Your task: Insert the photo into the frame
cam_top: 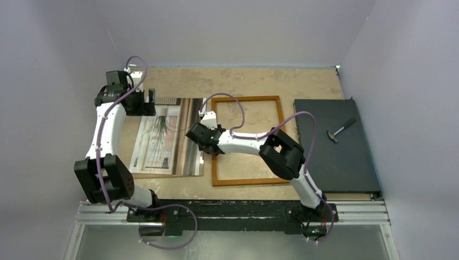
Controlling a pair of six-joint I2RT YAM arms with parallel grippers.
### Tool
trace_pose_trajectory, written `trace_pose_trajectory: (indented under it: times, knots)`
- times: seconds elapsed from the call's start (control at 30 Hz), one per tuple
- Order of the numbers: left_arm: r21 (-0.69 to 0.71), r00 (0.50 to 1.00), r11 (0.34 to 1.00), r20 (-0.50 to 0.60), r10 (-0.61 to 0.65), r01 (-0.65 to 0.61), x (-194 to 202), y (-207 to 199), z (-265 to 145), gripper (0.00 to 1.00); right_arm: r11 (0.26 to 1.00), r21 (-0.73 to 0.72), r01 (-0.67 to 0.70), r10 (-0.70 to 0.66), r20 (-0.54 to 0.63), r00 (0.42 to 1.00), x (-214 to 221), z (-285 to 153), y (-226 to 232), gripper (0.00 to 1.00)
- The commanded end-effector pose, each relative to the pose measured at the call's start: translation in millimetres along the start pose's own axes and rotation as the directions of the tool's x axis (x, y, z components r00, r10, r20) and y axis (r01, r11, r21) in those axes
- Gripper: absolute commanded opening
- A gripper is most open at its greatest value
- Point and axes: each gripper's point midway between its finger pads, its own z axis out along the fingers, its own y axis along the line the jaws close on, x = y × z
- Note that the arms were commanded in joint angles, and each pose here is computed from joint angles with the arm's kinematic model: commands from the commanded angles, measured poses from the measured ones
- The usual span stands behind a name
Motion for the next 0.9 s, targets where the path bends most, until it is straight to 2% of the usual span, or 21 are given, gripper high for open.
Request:
trace_pose_trajectory:
  times: [0.0,0.07,0.2,0.37,0.43,0.67,0.87]
  knots:
    - [0.036,0.996,0.999,0.081,0.027,-0.030,-23.5,-6.1,-25.2,0.88,1.000,0.011,-0.019,0.019,-0.027,0.999,11.6,5.2,-2.5,0.53]
    - [0.054,0.997,0.998,0.075,0.024,-0.028,-23.1,-9.4,-26.4,0.88,1.000,0.004,-0.024,0.024,-0.018,1.000,5.4,2.2,0.2,0.40]
    - [0.062,0.998,0.998,0.064,0.022,-0.026,-20.3,-11.0,-27.4,0.87,0.999,-0.013,-0.030,0.030,0.010,0.999,-12.7,-8.2,4.8,0.22]
    - [0.063,0.998,0.998,0.052,0.028,-0.032,-13.3,-11.8,-29.0,0.86,0.995,-0.077,-0.063,0.067,0.056,0.996,-47.2,-33.3,17.0,0.04]
    - [0.069,0.998,0.997,0.049,0.031,-0.034,-11.0,-12.9,-28.8,0.86,0.991,-0.108,-0.075,0.083,0.074,0.994,-62.0,-44.7,23.0,0.00]
    - [0.119,1.000,0.993,0.013,0.019,-0.020,0.3,-21.1,-19.5,0.86,0.964,-0.224,-0.143,0.176,0.134,0.975,-123.4,-97.0,40.7,0.00]
    - [0.161,1.000,0.987,-0.001,-0.007,0.007,3.2,-28.2,-12.5,0.86,0.896,-0.385,-0.218,0.296,0.155,0.942,-174.8,-156.0,52.7,0.00]
